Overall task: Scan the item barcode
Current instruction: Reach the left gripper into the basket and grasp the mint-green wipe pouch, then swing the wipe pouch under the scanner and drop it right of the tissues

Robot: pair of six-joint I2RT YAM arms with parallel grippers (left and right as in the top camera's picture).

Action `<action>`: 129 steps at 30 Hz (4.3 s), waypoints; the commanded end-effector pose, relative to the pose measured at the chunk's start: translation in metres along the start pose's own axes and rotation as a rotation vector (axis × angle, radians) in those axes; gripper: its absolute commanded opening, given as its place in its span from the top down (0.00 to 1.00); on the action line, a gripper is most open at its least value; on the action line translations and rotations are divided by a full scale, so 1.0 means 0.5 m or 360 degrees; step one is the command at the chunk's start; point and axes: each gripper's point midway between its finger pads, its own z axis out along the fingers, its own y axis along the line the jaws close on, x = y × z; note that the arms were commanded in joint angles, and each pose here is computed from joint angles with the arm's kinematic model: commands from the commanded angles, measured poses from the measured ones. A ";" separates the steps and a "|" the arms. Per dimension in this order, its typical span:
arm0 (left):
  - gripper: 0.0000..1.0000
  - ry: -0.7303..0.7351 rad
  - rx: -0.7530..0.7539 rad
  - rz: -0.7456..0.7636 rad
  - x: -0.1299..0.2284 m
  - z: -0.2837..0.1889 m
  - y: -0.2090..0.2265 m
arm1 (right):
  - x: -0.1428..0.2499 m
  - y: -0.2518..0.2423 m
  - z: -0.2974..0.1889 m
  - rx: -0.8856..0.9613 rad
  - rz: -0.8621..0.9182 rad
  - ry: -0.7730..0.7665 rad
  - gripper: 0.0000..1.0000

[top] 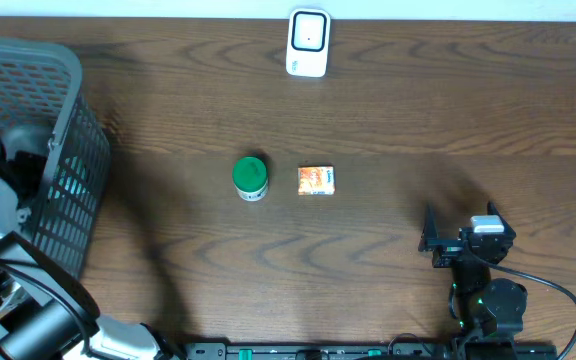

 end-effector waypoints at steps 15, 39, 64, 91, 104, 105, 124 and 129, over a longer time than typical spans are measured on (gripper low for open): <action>0.02 -0.0011 0.0122 0.0013 0.011 0.100 0.018 | 0.003 -0.006 0.000 0.0019 0.0000 0.0008 0.01; 0.60 0.0487 0.0264 0.0123 0.155 0.211 0.014 | 0.003 -0.006 0.000 0.0019 0.0000 0.0008 0.01; 0.93 -0.0470 0.0826 0.0165 -0.051 -0.379 -0.118 | 0.003 -0.006 0.000 0.0019 0.0000 0.0008 0.01; 0.93 -0.0430 0.1789 0.0993 0.307 -0.705 -0.339 | 0.003 -0.006 0.000 0.0019 0.0000 0.0008 0.01; 0.94 0.0428 0.1782 0.1610 0.747 -0.519 -0.481 | 0.003 -0.006 0.000 0.0019 0.0000 0.0008 0.01; 0.93 0.0478 0.1770 0.1653 0.784 -0.498 -0.485 | 0.003 -0.006 0.000 0.0019 0.0000 0.0008 0.01; 0.93 -0.0911 0.1174 0.2938 1.043 -0.314 -0.474 | 0.003 -0.006 0.000 0.0019 0.0000 0.0008 0.01; 0.92 -0.1015 0.1103 0.3164 1.076 -0.255 -0.473 | 0.003 -0.006 0.000 0.0019 0.0000 0.0008 0.01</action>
